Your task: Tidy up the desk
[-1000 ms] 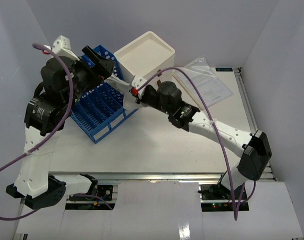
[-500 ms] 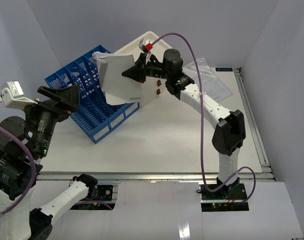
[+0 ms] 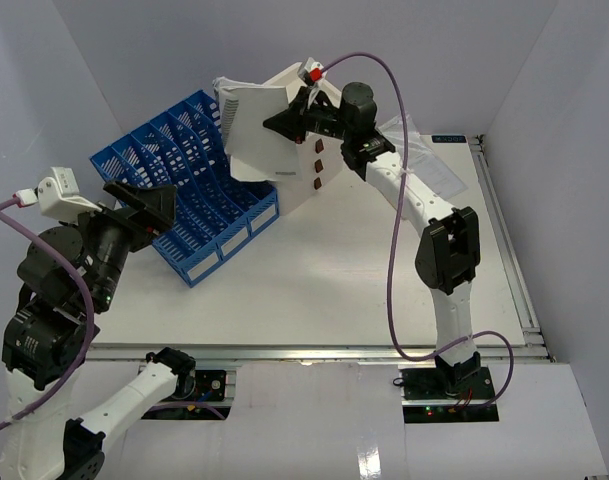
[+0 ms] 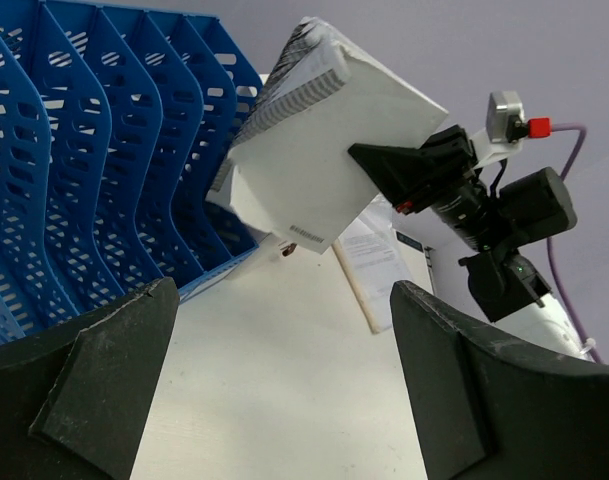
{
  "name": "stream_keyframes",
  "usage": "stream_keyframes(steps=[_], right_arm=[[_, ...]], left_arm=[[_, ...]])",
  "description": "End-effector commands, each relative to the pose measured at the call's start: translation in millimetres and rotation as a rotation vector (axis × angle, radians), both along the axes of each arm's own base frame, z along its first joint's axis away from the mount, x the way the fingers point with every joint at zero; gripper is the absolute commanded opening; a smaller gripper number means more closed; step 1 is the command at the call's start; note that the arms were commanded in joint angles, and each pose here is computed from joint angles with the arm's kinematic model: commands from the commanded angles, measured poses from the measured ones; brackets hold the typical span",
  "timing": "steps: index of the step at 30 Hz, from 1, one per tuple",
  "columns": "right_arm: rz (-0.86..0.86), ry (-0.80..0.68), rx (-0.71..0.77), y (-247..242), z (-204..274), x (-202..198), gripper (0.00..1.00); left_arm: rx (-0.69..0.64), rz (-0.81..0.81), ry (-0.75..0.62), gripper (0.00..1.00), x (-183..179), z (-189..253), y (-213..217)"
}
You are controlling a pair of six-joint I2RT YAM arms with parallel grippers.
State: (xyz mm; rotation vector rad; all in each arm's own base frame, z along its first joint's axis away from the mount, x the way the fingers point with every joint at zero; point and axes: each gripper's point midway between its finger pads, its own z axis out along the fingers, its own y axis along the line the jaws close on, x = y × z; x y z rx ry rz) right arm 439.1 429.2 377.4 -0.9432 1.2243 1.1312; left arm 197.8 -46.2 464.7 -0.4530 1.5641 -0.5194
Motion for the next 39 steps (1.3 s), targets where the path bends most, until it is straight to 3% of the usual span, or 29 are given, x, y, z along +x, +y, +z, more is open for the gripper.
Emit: stream_keyframes(steps=[1,8,19,24,39], right_arm=[[-0.097,-0.163,0.034,-8.1,23.8,25.4,0.08],[-0.077,-0.118,0.031,3.2,5.8,30.1,0.08],[0.192,-0.344,-0.001,-16.3,64.8,-56.7,0.08],[0.27,-0.381,-0.001,-22.7,77.1,-81.0,0.08],[0.238,-0.329,0.045,9.8,45.4,-37.1,0.08]], left_arm=[[0.01,0.002,0.016,0.98,5.5,-9.0,-2.3],[0.013,0.002,0.029,0.98,7.5,-11.8,-3.4],[0.006,0.004,0.027,0.98,-1.3,-24.7,1.2],[0.0,-0.002,0.022,0.98,-4.5,-27.5,1.5],[0.008,-0.027,0.062,0.98,-1.3,-43.1,-5.4]])
